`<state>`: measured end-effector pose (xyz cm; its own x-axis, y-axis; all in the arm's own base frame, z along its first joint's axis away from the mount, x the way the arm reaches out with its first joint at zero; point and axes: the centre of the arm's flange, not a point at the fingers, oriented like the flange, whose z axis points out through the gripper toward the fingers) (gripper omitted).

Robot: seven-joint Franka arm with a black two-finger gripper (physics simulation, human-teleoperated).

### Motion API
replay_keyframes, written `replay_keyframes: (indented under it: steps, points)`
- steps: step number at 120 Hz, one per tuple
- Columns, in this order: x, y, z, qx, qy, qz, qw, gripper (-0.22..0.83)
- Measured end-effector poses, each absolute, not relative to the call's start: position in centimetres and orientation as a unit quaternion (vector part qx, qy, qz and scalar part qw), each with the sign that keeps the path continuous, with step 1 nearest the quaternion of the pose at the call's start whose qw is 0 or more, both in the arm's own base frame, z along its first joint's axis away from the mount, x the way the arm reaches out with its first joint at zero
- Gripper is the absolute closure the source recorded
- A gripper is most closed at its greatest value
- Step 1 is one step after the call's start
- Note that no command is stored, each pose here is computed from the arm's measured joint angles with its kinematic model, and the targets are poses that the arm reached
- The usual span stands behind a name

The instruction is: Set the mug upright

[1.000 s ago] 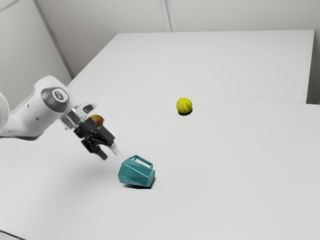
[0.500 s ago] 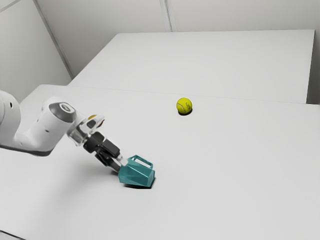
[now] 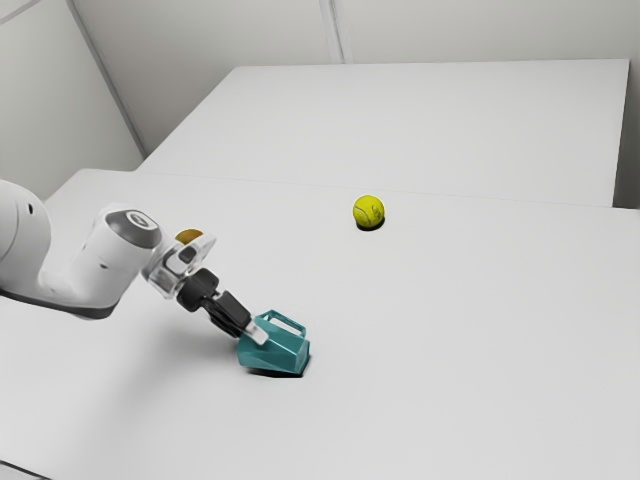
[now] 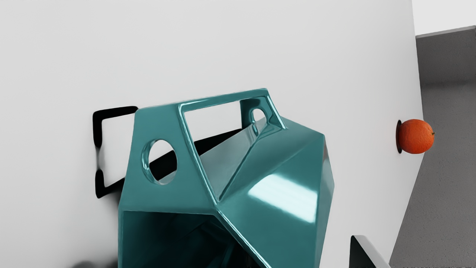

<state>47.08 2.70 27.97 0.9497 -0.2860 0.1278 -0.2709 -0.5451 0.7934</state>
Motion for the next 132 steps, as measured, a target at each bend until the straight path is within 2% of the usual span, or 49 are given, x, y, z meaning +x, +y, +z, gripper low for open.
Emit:
replay_keyframes:
  steps: [21,31,57,81,101,132]
  points:
    - [47.2,2.0,28.4,0.875,-0.177,-0.001,0.450,0.64]
    - [47.2,1.7,28.5,0.874,-0.184,0.001,0.450,0.68]
    - [47.4,1.4,29.6,0.873,-0.200,0.012,0.444,0.75]
    - [47.7,-1.1,32.4,0.879,-0.244,0.028,0.409,0.77]
    - [48.2,-3.4,34.7,0.897,-0.306,0.023,0.318,0.77]
    - [49.7,-7.1,36.4,0.910,-0.401,-0.024,0.103,0.77]
